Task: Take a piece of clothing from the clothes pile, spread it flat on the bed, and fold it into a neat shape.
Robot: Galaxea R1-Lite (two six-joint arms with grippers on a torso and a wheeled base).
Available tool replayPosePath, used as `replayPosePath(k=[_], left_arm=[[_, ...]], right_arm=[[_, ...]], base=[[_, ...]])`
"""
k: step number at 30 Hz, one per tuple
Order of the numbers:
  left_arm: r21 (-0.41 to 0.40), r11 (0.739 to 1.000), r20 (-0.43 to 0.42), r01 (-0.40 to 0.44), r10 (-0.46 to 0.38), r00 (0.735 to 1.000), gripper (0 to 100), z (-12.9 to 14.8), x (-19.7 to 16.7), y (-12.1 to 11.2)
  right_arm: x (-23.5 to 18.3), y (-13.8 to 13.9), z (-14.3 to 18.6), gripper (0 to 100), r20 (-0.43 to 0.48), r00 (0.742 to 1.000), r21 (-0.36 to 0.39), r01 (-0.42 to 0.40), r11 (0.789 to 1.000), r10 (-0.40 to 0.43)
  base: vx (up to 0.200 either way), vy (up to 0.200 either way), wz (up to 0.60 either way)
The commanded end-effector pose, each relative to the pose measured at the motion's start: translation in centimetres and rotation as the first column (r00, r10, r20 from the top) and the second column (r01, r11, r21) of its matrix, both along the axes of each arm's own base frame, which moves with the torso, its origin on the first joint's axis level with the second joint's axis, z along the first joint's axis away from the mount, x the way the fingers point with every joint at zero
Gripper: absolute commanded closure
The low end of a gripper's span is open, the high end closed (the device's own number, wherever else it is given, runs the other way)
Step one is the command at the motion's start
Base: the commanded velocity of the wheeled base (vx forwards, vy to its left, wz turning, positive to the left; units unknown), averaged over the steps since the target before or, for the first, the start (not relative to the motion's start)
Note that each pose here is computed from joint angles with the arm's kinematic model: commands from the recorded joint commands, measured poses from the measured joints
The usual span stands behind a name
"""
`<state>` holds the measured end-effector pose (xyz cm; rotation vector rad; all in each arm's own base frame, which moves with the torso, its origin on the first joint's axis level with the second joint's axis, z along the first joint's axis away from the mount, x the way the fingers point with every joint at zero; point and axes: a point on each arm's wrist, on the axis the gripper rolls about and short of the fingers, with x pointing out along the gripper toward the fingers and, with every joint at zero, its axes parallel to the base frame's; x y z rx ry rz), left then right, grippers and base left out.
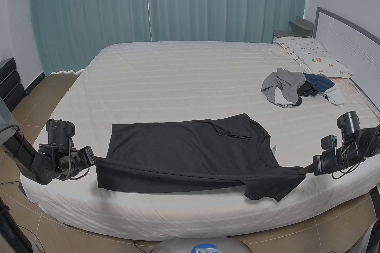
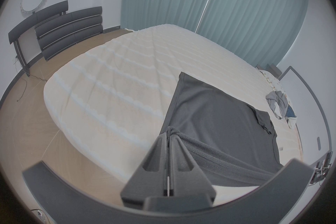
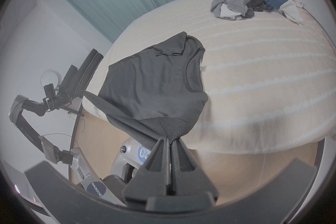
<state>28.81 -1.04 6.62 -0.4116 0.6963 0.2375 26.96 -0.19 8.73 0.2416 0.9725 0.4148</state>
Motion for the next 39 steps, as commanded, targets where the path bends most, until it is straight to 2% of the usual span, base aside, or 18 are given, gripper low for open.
replayPosePath(k=[1,9,15,27,39], left_arm=[[-0.004,1.000,-0.012,-0.009,0.009,1.000,100,-1.2,2.3,-0.1],[0.001,1.000,-0.021,-0.013,0.013,1.000,100,-2.9,5.1,-0.2],[-0.001,1.000,-0.007,-0.014,0.014,1.000,100,-3.7,7.1,-0.3],[-0.008,1.000,-0.030,-0.026,0.026,0.999,100,-6.2,9.2,-0.4],[-0.033,0.998,-0.037,-0.055,0.054,0.998,100,-7.8,10.5,-0.4]], right_arm=[[2.8,-0.1,0.1,100,-0.033,0.999,0.002,-0.002,1.000,0.002],[6.4,0.6,-1.1,100,-0.065,0.998,0.000,-0.024,1.000,0.024],[8.5,1.0,-2.5,100,-0.073,0.997,-0.028,-0.020,0.999,0.018],[10.6,2.2,-3.8,100,-0.064,0.997,-0.028,-0.044,0.999,0.042],[12.0,2.9,-4.8,100,-0.055,0.998,-0.059,-0.021,0.998,0.017]], base=[[0.000,0.000,0.00],[0.000,0.000,0.00],[0.000,0.000,0.00],[0.000,0.000,0.00],[0.000,0.000,0.00]])
